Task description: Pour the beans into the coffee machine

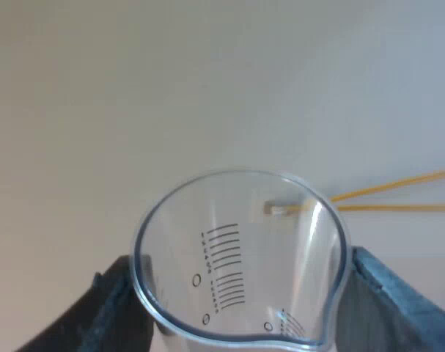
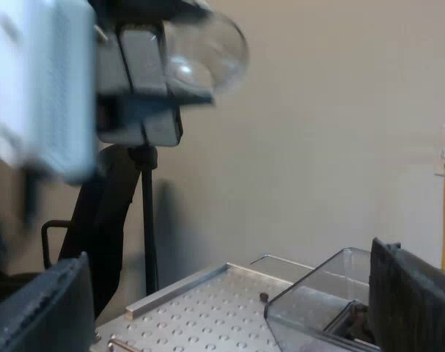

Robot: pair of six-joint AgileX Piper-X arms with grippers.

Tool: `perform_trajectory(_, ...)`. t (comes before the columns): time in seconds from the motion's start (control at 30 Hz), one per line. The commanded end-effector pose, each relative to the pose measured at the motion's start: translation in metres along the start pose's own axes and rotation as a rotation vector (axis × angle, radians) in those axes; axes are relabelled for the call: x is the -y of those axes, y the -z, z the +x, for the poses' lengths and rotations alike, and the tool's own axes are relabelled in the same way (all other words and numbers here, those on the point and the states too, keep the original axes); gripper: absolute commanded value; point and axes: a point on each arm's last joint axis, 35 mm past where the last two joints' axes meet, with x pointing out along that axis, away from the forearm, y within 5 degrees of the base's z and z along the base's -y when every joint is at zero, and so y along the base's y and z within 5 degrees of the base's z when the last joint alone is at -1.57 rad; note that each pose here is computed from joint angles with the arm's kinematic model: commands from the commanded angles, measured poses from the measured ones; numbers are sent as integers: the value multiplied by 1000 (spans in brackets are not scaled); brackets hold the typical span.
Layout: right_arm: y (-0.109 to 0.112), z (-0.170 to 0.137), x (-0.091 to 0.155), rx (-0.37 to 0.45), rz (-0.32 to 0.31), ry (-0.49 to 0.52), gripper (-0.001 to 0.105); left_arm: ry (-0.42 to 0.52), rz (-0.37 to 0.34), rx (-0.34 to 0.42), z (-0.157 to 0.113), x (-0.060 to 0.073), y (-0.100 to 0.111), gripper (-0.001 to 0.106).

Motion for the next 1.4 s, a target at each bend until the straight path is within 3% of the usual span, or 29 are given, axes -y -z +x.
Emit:
perform_trajectory(0.03,-1,5,-2,14,-5,-18,78,-19,-545,-36,-20,-11,4,0)
perform_trajectory(0.07,-1,5,-2,14,-5,-18,78,-22,-579,-47,-22,-12,6,0)
perform_trajectory(0.1,0,8,-6,27,-8,-69,78,-39,-690,-86,-36,-19,15,0)
perform_trajectory(0.17,2,10,-9,32,-10,-100,78,-55,-779,-119,-47,-25,27,0)
perform_trajectory(0.33,8,18,-21,13,18,-156,78,-35,-890,-154,-67,-34,52,0)
perform_trajectory(0.37,9,19,-26,7,22,-170,78,-56,-973,-178,-81,-36,71,0)
perform_trajectory(0.4,10,21,-30,1,22,-183,78,-61,-981,-183,-82,-36,72,0)
perform_trajectory(0.47,15,26,-43,-16,17,-223,78,-106,-1067,-231,-94,-30,93,0)
perform_trajectory(0.6,27,37,-65,-65,31,-280,78,-161,-1111,-260,-100,-21,110,0)
perform_trajectory(0.63,30,39,-69,-75,35,-288,78,-209,-1169,-299,-106,0,132,0)
perform_trajectory(0.73,45,50,-86,-136,61,-317,78,-226,-1208,-331,-107,22,149,0)
perform_trajectory(0.77,50,53,-89,-154,73,-321,78,-208,-1230,-339,-105,38,158,0)
perform_trajectory(0.87,60,59,-98,-190,84,-332,78,-196,-1272,-360,-102,59,170,0)
perform_trajectory(0.93,63,60,-100,-200,87,-334,78,-193,-1322,-377,-96,85,186,0)
perform_trajectory(1.07,66,62,-103,-210,87,-340,78,-194,-1325,-376,-94,107,199,0)
perform_trajectory(1.1,70,64,-105,-220,90,-345,78,-207,-1326,-378,-94,118,207,0)
perform_trajectory(1.13,105,80,-134,-315,102,-413,78,-224,-1334,-377,-95,126,214,0)
perform_trajectory(1.23,120,88,-146,-338,98,-419,78,-269,-1372,-389,-99,146,232,0)
perform_trajectory(1.4,139,97,-161,-352,137,-418,78,-285,-1378,-408,-102,178,255,0)
